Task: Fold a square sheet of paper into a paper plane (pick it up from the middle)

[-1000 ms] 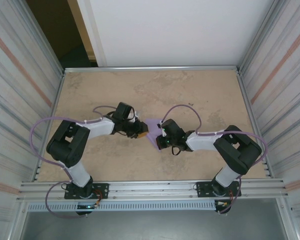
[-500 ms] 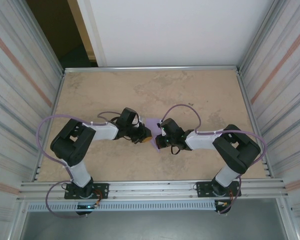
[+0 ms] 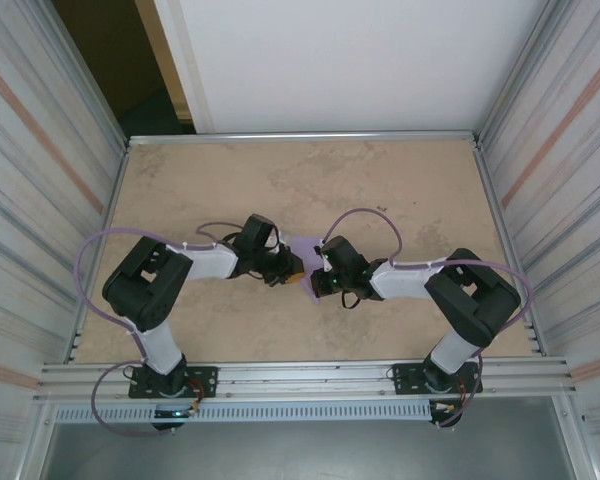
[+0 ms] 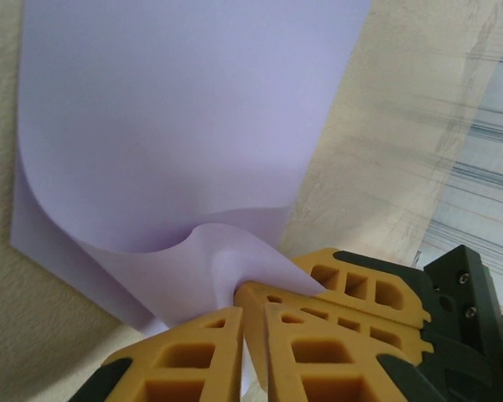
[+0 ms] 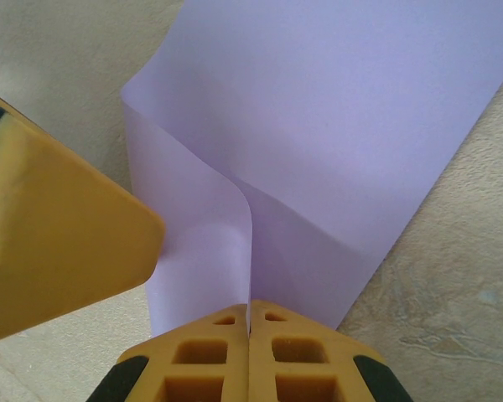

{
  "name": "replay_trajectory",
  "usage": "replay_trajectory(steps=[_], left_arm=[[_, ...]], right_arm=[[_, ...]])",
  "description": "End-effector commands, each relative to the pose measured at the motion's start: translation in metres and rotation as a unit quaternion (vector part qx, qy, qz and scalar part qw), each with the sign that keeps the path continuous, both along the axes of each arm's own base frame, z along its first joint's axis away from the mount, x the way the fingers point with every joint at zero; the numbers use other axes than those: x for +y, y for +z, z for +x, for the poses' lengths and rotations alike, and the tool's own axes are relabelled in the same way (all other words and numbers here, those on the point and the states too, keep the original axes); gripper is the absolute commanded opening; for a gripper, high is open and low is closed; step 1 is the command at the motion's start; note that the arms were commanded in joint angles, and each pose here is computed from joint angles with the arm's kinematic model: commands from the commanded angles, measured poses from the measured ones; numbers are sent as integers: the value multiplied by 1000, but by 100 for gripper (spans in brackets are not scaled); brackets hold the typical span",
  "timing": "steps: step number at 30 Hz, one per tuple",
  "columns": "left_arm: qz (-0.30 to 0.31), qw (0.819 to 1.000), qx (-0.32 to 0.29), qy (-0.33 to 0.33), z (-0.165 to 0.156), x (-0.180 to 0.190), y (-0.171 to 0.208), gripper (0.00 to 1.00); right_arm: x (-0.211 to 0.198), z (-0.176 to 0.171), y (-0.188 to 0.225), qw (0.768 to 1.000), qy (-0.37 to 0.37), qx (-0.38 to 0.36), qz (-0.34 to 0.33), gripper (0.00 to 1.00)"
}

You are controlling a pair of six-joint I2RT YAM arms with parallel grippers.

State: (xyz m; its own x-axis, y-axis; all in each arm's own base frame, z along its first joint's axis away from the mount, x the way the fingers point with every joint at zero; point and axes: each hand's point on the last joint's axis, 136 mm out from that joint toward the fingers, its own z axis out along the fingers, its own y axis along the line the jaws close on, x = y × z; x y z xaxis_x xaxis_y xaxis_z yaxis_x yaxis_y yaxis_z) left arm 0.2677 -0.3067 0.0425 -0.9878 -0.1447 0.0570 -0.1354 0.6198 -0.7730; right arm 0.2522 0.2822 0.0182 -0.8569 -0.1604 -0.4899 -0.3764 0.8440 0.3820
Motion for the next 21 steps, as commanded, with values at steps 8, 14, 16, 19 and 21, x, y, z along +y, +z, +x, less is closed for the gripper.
replay_trajectory(steps=[8, 14, 16, 19, 21], left_arm=[[14, 1000, 14, -9, -1, -4, -7, 14], [26, 999, 22, -8, -5, 1, -12, 14], [29, 999, 25, -7, -6, 2, -15, 14], [35, 999, 29, -6, -8, 4, -18, 14], [38, 999, 30, -7, -9, 5, -19, 14]], right_arm=[[-10, -10, -21, 999, -10, 42, -29, 2], [-10, -10, -21, 999, -11, 42, -30, 2], [-10, -9, -21, 999, -11, 42, -30, 2], [-11, -10, -21, 999, -13, 43, -30, 2], [-11, -10, -22, 998, -12, 45, -32, 2]])
